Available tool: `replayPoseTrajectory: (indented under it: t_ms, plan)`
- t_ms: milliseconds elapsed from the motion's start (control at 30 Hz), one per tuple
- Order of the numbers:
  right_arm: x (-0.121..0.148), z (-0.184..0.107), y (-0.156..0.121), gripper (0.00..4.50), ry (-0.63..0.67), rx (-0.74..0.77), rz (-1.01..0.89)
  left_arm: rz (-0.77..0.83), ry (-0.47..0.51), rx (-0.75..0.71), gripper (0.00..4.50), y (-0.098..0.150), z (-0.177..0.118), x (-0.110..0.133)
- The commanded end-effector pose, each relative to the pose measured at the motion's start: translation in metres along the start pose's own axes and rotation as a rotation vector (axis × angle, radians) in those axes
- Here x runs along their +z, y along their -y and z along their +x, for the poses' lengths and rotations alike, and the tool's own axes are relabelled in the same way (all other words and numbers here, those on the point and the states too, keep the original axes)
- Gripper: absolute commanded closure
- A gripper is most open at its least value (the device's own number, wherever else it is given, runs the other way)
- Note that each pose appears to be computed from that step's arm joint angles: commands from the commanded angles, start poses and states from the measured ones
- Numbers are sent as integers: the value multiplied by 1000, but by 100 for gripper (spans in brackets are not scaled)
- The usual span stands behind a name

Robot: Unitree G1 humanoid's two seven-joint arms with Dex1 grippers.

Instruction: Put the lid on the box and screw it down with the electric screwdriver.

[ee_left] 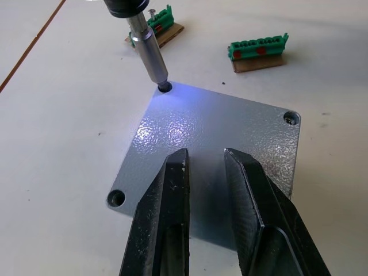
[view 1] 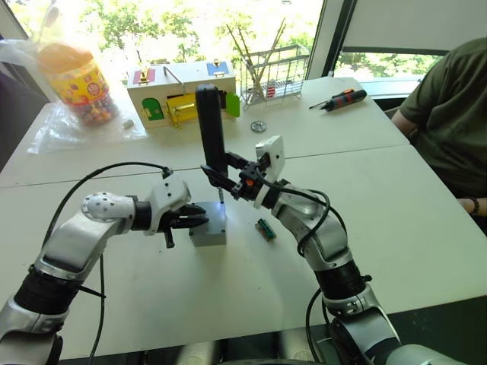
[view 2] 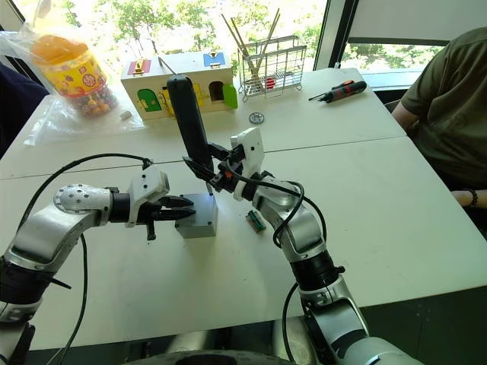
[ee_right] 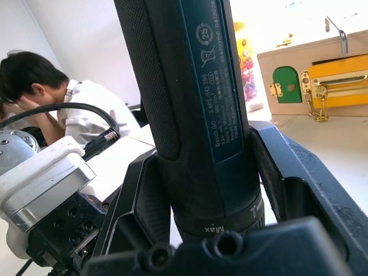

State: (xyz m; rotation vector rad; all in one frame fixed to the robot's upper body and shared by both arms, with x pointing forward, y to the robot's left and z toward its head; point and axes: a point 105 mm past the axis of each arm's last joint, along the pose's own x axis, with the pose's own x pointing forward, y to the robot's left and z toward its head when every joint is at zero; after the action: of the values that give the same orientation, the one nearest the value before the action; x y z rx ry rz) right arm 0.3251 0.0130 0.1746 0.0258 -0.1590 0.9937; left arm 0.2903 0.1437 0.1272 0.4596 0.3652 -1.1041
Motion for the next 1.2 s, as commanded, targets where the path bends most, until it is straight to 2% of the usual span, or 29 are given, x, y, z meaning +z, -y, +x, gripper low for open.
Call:
replayPoseTrajectory:
  t_ms: [33,500,733,800,900,1033,1133,1200]
  plan:
    - [-70,-15,3,264,-249,-52,116,5,-8,2,353,1,0,-2]
    - [-63,-16,-3,264,-202,-34,95,3,-2,-6,353,4,4,-2]
    - [-50,-16,-2,264,-154,-36,56,3,1,-13,353,6,7,-2]
    - [-29,-13,5,264,-124,-49,22,1,-2,-15,353,6,8,-3]
    - [19,-8,8,264,-28,-44,26,-4,-6,-21,353,6,8,-5]
    - [106,-21,23,264,103,-49,1,-30,41,-16,353,1,5,4]
    - [135,-32,38,264,115,-91,32,-54,94,-16,353,-3,4,15]
    - [156,-46,62,264,114,-174,92,-60,166,-17,353,-8,1,33]
